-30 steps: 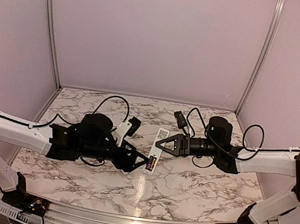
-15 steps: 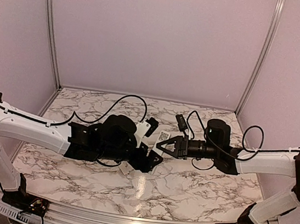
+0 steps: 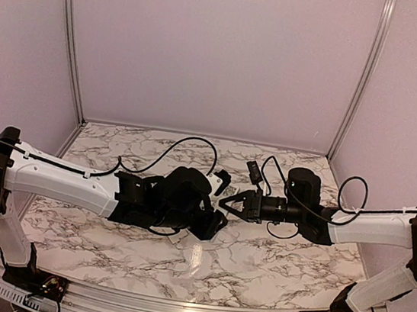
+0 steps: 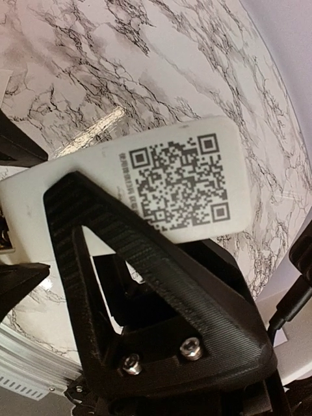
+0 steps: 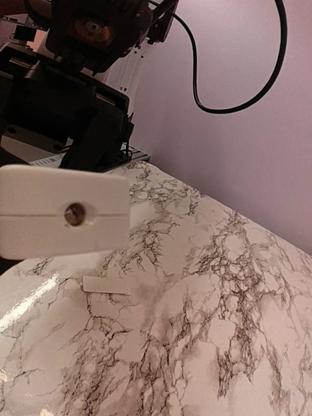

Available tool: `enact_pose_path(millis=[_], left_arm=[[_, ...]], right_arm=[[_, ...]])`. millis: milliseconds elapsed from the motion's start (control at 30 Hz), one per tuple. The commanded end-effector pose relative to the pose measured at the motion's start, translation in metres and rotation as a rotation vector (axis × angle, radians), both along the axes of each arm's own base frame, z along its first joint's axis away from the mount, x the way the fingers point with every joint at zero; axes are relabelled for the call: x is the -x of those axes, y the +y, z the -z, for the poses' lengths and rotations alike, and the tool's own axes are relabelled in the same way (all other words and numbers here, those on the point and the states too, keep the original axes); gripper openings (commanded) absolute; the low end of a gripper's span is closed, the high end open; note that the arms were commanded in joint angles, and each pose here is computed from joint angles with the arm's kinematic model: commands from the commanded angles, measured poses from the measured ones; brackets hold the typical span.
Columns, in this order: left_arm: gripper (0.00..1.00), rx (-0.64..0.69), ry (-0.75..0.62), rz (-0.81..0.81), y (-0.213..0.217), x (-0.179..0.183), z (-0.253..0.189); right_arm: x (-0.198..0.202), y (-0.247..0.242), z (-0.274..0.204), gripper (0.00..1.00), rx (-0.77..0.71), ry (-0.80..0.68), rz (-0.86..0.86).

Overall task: Load the batteries into the remote control
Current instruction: Pass from the right arm to the left, then pass from the left arm to the right

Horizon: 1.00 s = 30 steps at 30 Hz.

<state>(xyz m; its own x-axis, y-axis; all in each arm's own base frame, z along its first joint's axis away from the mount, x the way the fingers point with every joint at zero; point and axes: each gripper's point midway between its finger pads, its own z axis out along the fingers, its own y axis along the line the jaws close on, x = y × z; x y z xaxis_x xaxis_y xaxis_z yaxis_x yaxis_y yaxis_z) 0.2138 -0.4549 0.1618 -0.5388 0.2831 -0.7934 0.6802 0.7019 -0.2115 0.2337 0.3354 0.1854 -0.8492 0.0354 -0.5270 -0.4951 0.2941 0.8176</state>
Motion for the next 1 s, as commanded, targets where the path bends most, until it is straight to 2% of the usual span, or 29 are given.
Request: enact_pose_path(millis=[0,33,67,200,433,600,867,967], left_arm=[[0.44,-0.081,-0.015,-0.032,0.011,-0.007,0.011],[0.41,-0.087,-0.016,-0.029,0.012,-0.007,0.011],[0.36,-0.102,-0.019,-0.018,0.013,-0.006,0.012],[0.31,-0.123,-0.022,-0.009,0.018,-0.004,0.015],[0.27,-0.148,-0.057,0.071,0.022,0.004,0.013],[0.25,-0.176,-0.093,0.177,0.023,0.015,0.008],[0.25,-0.22,-0.153,0.311,0.02,0.024,0.0],[0.27,-0.233,-0.151,0.341,0.017,0.027,0.002]], right_arm=[[0.0,-0.003,-0.009,0.01,-0.011,-0.014,0.008],[-0.001,-0.003,-0.01,0.04,-0.012,-0.013,0.007],[-0.001,-0.004,-0.01,0.14,-0.011,-0.012,0.01],[-0.003,-0.008,-0.009,0.18,-0.001,-0.01,0.018],[-0.003,-0.012,-0.006,0.31,-0.002,0.004,0.011],[0.002,-0.012,-0.005,0.27,-0.006,0.011,-0.017],[0.009,-0.006,0.0,0.31,-0.02,0.043,-0.077],[0.011,-0.004,0.0,0.19,-0.028,0.043,-0.093]])
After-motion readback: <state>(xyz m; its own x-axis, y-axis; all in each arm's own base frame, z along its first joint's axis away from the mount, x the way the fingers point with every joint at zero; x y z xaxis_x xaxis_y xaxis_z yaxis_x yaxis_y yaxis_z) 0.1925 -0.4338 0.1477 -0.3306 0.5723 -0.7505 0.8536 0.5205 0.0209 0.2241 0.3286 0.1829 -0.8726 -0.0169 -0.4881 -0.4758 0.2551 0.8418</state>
